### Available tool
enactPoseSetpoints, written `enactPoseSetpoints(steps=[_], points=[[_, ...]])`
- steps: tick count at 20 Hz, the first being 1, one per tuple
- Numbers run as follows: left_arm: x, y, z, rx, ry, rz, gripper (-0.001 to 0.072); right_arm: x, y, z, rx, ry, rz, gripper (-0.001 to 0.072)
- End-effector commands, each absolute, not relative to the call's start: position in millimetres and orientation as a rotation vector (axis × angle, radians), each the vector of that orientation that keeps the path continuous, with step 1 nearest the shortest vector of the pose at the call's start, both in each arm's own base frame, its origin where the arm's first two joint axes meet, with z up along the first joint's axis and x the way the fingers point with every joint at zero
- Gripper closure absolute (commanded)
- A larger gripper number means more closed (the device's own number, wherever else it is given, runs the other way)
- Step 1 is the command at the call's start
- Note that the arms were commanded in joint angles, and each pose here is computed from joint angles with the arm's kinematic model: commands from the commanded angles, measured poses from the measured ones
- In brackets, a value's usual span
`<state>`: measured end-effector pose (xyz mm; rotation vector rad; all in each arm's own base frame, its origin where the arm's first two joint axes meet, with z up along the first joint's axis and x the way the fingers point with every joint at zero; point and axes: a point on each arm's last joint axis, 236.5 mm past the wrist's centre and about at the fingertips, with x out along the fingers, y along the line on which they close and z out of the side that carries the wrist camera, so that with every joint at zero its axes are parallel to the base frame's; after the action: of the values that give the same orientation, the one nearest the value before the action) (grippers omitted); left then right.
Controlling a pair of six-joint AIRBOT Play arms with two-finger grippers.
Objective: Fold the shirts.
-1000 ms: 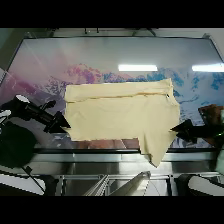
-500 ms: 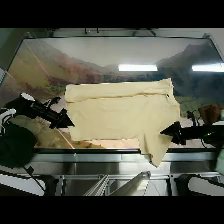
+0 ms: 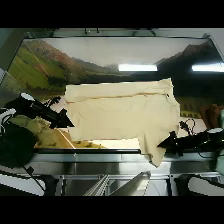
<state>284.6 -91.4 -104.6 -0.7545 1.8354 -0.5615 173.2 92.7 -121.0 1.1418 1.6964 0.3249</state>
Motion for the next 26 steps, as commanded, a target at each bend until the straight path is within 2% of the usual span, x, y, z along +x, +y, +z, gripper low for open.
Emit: enactPoseSetpoints(steps=[1,6,9,12,14,16,21,26], points=[[270,-94,-91,-0.778,1.891,-0.628,0.0680,192,100,-93,1.190,1.611,0.398,0.0693],[261,-72,-75,-0.907,1.924,-0.611,0.0681,251,72,-41,1.027,1.395,0.425,0.0695],[269,-61,-70,-1.001,1.880,-0.579,0.0681,302,70,3,1.065,1.178,0.506,0.0695],[306,-62,-49,-1.160,1.696,-0.631,0.0680,354,59,39,1.094,0.971,0.534,0.0695],[334,-58,-28,-1.174,1.600,-0.680,0.0680,387,55,47,1.056,0.912,0.530,0.0695],[362,-51,-13,-1.112,1.528,-0.704,0.0708,419,57,41,1.020,0.901,0.514,0.0695],[437,-51,-7,-0.961,1.452,-0.713,0.0707,491,58,-9,0.967,0.920,0.470,0.0695],[455,-59,-36,-0.937,1.535,-0.772,0.0706,502,65,-78,0.993,1.021,0.456,0.0694]])
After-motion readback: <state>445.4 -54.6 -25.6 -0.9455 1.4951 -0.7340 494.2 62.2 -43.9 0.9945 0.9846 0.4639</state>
